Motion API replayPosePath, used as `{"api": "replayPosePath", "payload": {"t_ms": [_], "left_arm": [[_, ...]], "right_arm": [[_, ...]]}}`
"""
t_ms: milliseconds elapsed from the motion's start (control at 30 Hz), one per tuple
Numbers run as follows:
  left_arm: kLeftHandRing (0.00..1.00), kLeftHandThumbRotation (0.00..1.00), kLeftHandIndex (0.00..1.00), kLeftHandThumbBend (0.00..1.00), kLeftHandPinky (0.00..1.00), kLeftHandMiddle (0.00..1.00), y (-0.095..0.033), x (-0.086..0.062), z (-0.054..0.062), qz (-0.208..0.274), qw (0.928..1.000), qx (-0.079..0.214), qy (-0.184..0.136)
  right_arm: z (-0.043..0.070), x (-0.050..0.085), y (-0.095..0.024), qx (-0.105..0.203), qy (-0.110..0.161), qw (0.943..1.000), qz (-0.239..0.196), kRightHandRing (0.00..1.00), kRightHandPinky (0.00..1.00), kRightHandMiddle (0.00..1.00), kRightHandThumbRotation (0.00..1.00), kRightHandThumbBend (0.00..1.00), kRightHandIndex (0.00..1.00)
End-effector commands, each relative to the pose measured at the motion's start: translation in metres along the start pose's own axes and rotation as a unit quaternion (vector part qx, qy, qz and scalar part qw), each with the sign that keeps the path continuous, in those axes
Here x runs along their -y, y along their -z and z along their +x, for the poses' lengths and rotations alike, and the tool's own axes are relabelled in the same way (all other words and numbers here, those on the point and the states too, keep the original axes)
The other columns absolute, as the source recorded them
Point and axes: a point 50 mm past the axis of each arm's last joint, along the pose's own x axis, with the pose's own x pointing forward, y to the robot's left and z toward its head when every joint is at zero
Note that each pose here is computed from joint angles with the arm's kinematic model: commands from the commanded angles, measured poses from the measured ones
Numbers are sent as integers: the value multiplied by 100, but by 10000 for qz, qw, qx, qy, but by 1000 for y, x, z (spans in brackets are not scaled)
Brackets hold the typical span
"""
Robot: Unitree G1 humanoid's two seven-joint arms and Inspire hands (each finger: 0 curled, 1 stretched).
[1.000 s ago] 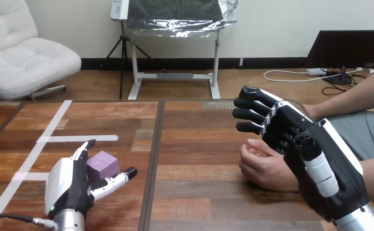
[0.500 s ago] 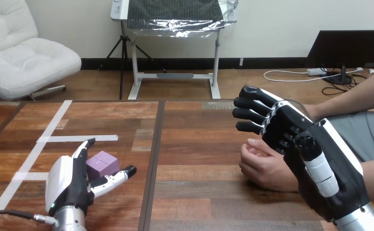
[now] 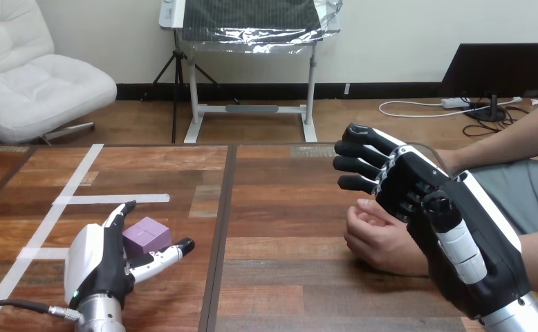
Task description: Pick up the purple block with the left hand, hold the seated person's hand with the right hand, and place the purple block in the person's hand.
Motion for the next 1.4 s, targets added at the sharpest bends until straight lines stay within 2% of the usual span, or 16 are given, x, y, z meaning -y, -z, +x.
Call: {"api": "replayPosePath", "payload": {"t_ms": [0, 400, 867, 1367], "left_arm": [[90, 43, 88, 91, 79, 91, -26, -11, 17, -68, 9991, 358, -216], [88, 40, 87, 91, 80, 89, -28, -12, 20, 41, 9989, 376, -283], [85, 37, 84, 91, 87, 87, -31, -12, 23, 188, 9982, 407, -391], [82, 34, 81, 92, 85, 84, -33, -11, 29, 412, 9976, 329, -452]], "right_arm": [[11, 5, -16, 481, -43, 9986, -225, 85, 82, 86, 86, 89, 86], [10, 5, -17, 503, -42, 9985, -206, 85, 82, 86, 86, 88, 86], [10, 4, -17, 509, -29, 9985, -198, 85, 82, 87, 86, 87, 87], [11, 3, -17, 533, -18, 9984, -167, 85, 82, 86, 85, 86, 87]]}}
